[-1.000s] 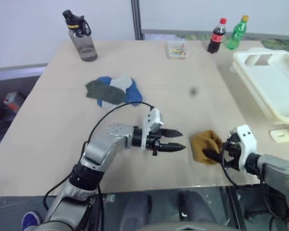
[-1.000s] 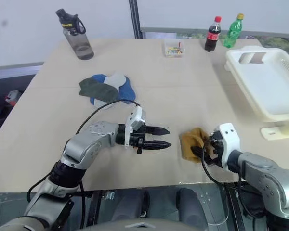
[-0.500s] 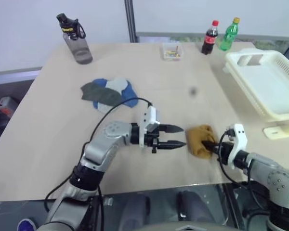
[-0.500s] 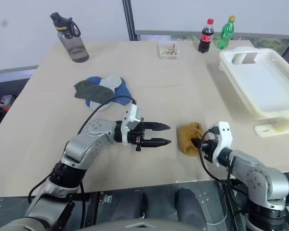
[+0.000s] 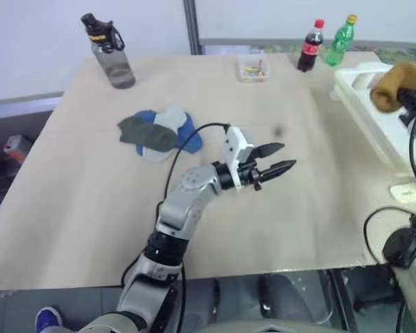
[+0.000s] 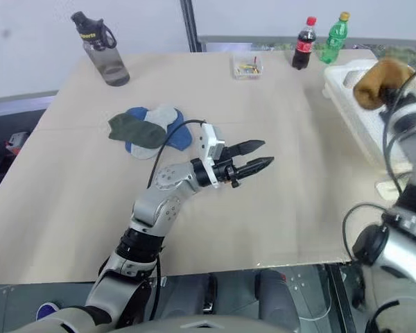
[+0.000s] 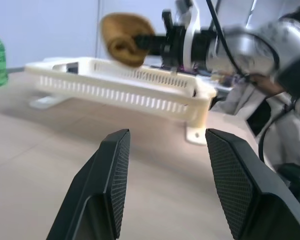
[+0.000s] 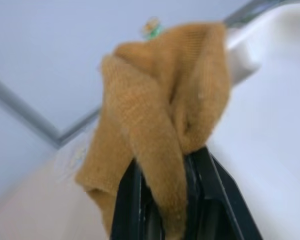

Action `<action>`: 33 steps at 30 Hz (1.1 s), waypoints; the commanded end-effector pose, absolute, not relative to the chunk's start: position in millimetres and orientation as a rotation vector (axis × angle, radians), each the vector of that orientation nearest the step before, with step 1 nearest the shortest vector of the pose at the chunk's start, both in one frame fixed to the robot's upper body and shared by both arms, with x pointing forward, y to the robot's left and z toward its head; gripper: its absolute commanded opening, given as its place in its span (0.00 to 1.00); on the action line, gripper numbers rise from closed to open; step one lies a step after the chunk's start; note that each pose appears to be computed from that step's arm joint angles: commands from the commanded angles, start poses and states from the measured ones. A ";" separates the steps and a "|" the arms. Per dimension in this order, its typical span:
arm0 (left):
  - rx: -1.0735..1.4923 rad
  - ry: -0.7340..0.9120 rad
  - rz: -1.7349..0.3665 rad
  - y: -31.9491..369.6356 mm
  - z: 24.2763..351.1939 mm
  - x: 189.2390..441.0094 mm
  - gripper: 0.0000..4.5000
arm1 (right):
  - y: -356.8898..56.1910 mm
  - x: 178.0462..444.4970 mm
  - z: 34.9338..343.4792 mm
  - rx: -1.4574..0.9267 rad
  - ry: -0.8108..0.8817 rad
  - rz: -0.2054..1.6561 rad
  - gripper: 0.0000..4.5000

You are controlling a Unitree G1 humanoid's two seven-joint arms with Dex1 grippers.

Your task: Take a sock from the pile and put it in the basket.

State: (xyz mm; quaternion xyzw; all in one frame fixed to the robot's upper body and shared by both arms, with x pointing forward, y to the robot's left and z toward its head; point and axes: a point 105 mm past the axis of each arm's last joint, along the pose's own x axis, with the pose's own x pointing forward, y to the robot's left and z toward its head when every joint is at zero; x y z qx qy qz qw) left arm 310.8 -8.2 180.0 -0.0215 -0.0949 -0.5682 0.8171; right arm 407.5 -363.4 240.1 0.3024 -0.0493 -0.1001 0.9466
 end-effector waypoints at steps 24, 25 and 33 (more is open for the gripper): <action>-0.006 -0.194 -1.250 37.8 162.8 309.6 0.68 | -311.5 289.1 265.1 0.172 -0.290 -0.016 1.00; 0.004 -0.169 -1.251 45.5 158.0 308.1 0.73 | -298.1 282.2 262.7 0.132 -0.276 0.023 1.00; 0.116 -0.029 -1.157 112.5 139.3 304.1 0.97 | -230.7 242.4 190.9 -0.253 0.031 0.324 1.00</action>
